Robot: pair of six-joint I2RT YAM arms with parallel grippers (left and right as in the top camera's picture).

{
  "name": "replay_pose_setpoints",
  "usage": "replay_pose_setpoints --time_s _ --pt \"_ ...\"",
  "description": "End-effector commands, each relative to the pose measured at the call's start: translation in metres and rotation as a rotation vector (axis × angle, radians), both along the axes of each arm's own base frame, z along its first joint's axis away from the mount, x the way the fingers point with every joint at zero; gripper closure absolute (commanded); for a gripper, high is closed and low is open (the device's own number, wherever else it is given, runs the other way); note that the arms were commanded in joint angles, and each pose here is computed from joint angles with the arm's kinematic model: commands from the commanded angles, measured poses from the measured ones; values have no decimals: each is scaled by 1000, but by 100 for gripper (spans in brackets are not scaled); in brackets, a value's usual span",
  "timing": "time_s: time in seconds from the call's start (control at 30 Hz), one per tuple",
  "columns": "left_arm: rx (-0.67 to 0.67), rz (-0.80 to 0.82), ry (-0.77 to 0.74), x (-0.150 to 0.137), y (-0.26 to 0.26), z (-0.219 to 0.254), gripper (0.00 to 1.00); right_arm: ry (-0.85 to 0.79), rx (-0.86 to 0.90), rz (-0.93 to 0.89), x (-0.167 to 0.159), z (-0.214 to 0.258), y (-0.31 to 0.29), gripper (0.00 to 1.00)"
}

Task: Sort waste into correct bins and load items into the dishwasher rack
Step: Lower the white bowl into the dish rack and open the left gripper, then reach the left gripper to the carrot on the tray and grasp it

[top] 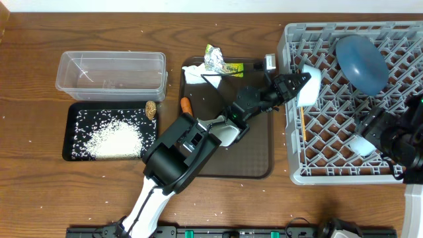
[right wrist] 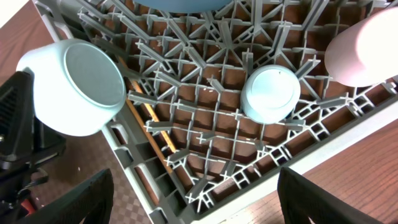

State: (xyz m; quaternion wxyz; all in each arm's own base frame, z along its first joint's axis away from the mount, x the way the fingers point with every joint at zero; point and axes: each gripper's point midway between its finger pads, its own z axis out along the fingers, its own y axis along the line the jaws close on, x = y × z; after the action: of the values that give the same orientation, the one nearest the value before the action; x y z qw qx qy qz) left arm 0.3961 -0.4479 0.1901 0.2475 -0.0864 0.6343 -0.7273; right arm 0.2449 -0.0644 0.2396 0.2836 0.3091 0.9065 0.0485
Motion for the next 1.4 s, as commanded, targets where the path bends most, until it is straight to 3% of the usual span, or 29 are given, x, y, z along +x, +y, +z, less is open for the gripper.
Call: replay_pose_setpoints --time_s 0.0,0.1,0.13,0.17,0.47,0.77,0.93,1.1,1.23,1.37 --pt "-34 24 15 8 2 7 76 -14 -14 8 0 6 -2 22" --pt "-18 12 19 10 4 4 53 -14 -14 8 0 6 -2 22" --pt "-9 0 21 10 5 2 32 -14 -14 8 0 6 -2 23" --pt "-3 -6 12 10 6 1 2 -14 -14 7 0 6 -2 22" --pt "104 -36 60 29 30 -15 2 -15 -14 8 0 6 -2 22" --pt "414 -5 15 41 85 -5 2 -25 -17 8 2 8 -2 21" --pt "712 82 -57 26 142 16 2 -23 -17 9 2 7 -2 20" --pt "1191 80 -153 -11 212 -2 2 -13 -18 14 0 6 -2 19" --pt "1522 64 35 -41 273 -47 8 1 -13 14 -3 4 -1 19" --pt "1654 134 223 -53 307 -77 8 5 -11 14 -4 4 0 18"
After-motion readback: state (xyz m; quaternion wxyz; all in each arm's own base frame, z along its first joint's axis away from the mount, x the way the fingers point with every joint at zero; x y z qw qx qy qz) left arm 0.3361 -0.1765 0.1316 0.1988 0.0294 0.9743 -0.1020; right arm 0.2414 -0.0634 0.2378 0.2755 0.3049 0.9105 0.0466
